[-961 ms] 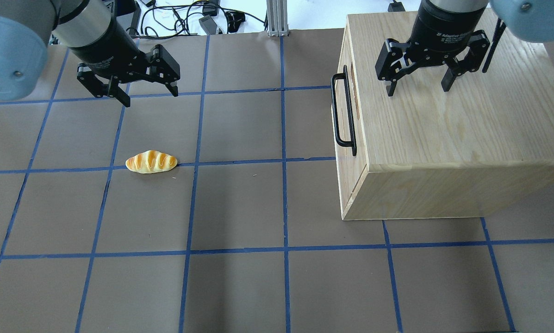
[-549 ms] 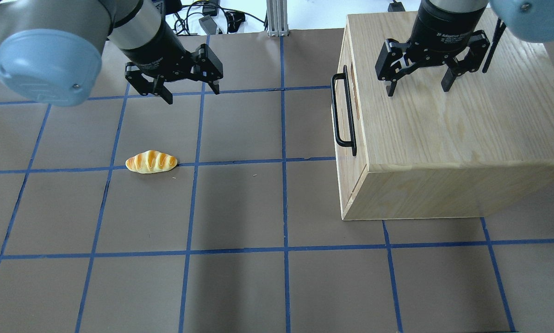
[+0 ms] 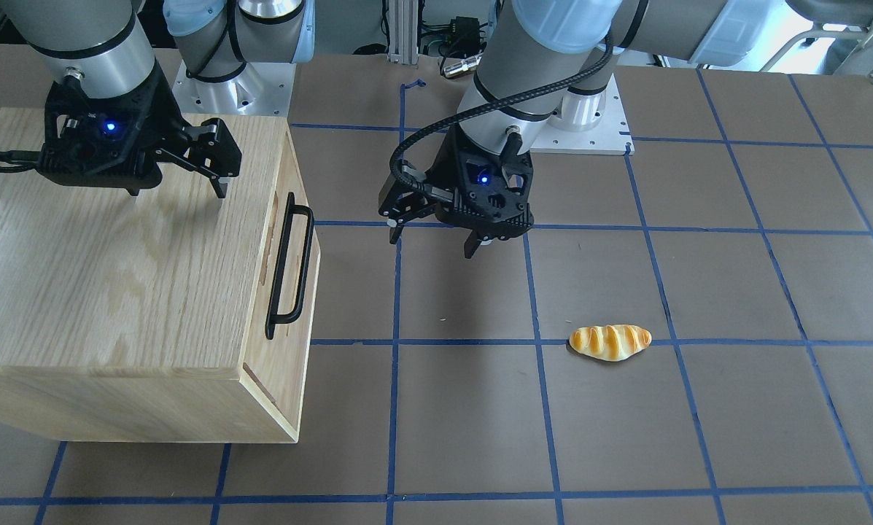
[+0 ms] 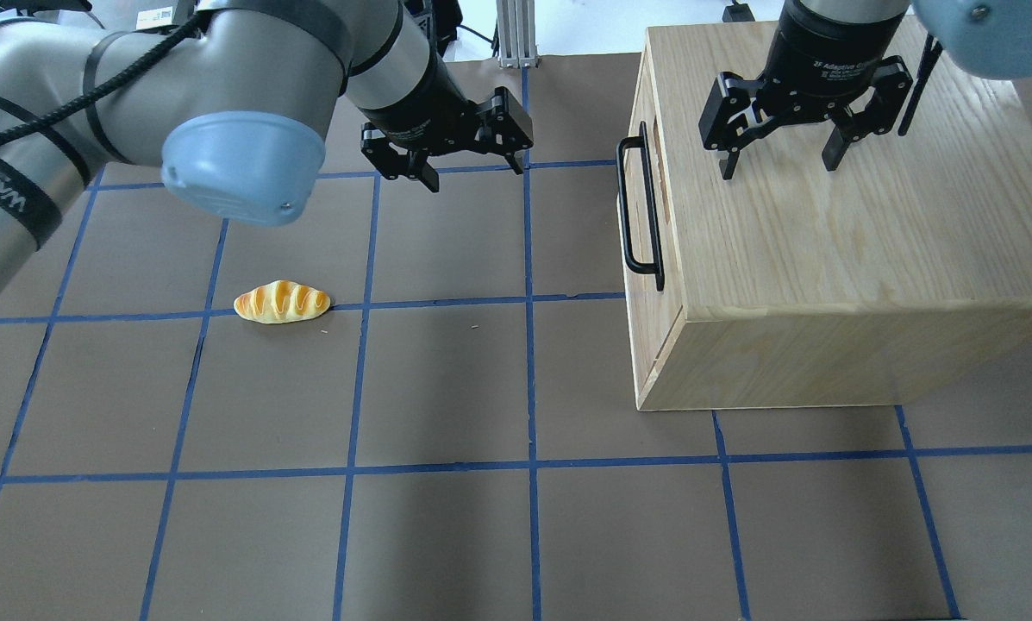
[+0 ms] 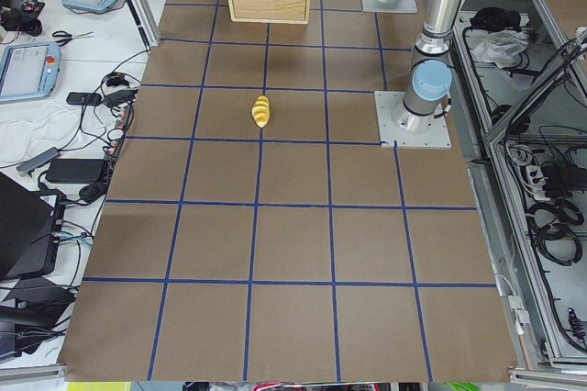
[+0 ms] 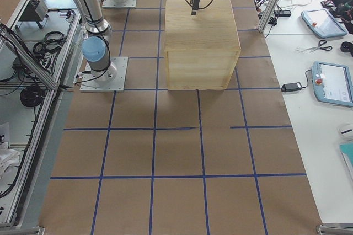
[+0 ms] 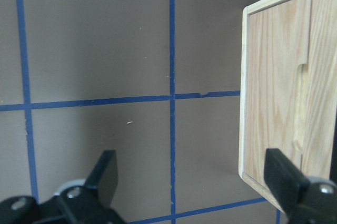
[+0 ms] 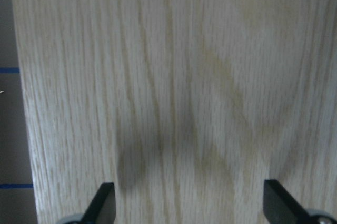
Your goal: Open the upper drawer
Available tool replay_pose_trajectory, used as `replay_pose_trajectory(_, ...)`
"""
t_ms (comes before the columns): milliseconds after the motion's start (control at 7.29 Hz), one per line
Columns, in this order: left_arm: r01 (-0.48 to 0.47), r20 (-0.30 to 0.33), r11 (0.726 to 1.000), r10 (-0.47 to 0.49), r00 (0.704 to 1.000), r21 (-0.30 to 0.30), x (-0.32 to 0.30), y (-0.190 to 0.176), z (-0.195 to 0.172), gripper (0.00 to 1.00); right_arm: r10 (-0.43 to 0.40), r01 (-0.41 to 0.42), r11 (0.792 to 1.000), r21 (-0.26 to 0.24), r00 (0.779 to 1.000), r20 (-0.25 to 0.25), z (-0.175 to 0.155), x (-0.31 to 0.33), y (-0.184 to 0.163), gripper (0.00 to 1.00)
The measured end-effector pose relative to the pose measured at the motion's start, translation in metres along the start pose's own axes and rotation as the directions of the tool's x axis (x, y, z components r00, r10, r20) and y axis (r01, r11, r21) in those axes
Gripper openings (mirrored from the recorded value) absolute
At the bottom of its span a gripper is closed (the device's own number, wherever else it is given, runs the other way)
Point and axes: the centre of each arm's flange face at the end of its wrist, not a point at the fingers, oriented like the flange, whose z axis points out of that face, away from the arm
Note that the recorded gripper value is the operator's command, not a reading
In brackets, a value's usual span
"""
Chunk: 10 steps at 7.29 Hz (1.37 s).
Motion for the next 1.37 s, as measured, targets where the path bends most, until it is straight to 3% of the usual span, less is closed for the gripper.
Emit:
replay_pose_trajectory(686, -0.006, -0.034, 1.0, 0.007, 0.999, 0.01, 0.048, 0.009, 0.05, 1.0, 0.001, -0.001, 1.0, 0.0, 1.0, 0.0, 0.0, 0.0, 0.0, 1.0)
replay_pose_trajectory(1373, -0.017, -0.038, 1.0, 0.017, 0.999, 0.0, 0.063, 0.015, 0.069, 1.0, 0.0, 0.0, 1.0, 0.0, 1.0, 0.0, 0.0, 0.0, 0.0, 1.0)
